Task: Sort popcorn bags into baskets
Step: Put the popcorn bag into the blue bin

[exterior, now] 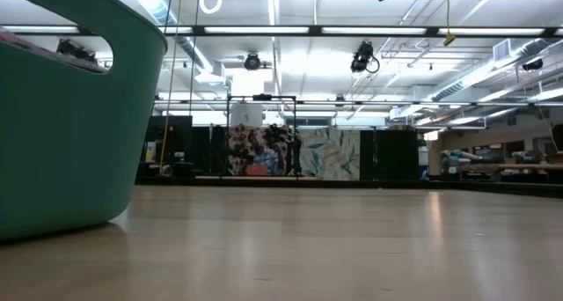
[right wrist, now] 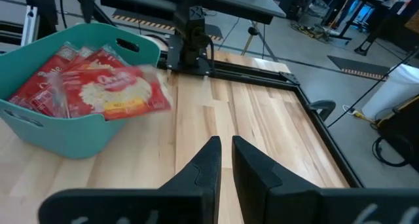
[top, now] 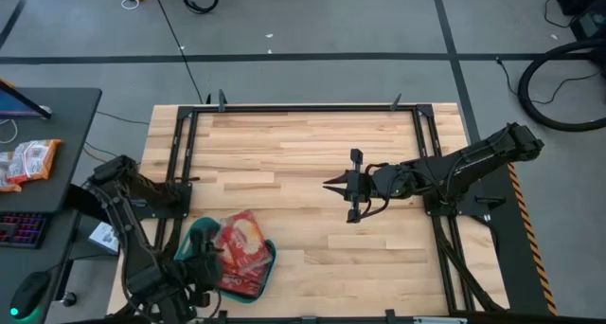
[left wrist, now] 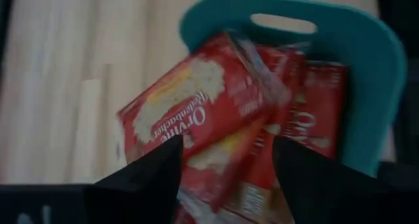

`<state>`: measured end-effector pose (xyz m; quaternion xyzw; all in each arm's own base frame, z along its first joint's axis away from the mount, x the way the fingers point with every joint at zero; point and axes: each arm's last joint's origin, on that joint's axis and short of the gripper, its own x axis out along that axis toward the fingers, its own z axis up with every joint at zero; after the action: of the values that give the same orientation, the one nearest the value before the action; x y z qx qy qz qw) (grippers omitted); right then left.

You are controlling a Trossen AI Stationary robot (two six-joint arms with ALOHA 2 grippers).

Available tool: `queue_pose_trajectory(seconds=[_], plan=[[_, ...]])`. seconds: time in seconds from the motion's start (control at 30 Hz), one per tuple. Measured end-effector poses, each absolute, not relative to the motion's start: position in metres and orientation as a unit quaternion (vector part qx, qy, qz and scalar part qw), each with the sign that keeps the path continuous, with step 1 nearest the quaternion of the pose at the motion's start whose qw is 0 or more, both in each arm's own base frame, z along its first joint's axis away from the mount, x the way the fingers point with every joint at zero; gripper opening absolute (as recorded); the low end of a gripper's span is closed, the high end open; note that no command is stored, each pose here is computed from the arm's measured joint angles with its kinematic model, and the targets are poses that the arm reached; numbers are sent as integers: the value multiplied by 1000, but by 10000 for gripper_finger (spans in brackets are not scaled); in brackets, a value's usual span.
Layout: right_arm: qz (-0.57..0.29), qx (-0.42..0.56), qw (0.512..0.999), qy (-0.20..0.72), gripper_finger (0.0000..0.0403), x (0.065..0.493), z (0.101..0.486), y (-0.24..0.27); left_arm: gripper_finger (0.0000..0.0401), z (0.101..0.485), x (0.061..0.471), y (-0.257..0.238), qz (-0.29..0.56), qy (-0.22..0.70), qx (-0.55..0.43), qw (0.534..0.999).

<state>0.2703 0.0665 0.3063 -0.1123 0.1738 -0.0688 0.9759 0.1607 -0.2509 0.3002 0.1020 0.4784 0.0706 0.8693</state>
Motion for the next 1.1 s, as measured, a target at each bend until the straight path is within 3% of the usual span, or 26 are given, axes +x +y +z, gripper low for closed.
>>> queue_pose_trajectory(seconds=[0.23, 0.37, 0.57, 0.8, 1.1], plan=[[-44, -103, 978, 174, 42, 270, 306, 68, 205, 296, 186, -227, 156, 465, 145, 859], [-43, -96, 977, 186, 39, 273, 302, 68, 185, 294, 200, -216, 162, 479, 174, 845], [-33, -123, 953, 274, 44, 296, 258, 72, 164, 296, 205, -211, 179, 452, 202, 850], [23, -155, 939, 305, 72, 329, 212, 71, 146, 296, 210, -208, 193, 442, 197, 854], [41, -110, 947, 299, 124, 350, 195, 18, 119, 282, 243, -175, 185, 468, 242, 830]])
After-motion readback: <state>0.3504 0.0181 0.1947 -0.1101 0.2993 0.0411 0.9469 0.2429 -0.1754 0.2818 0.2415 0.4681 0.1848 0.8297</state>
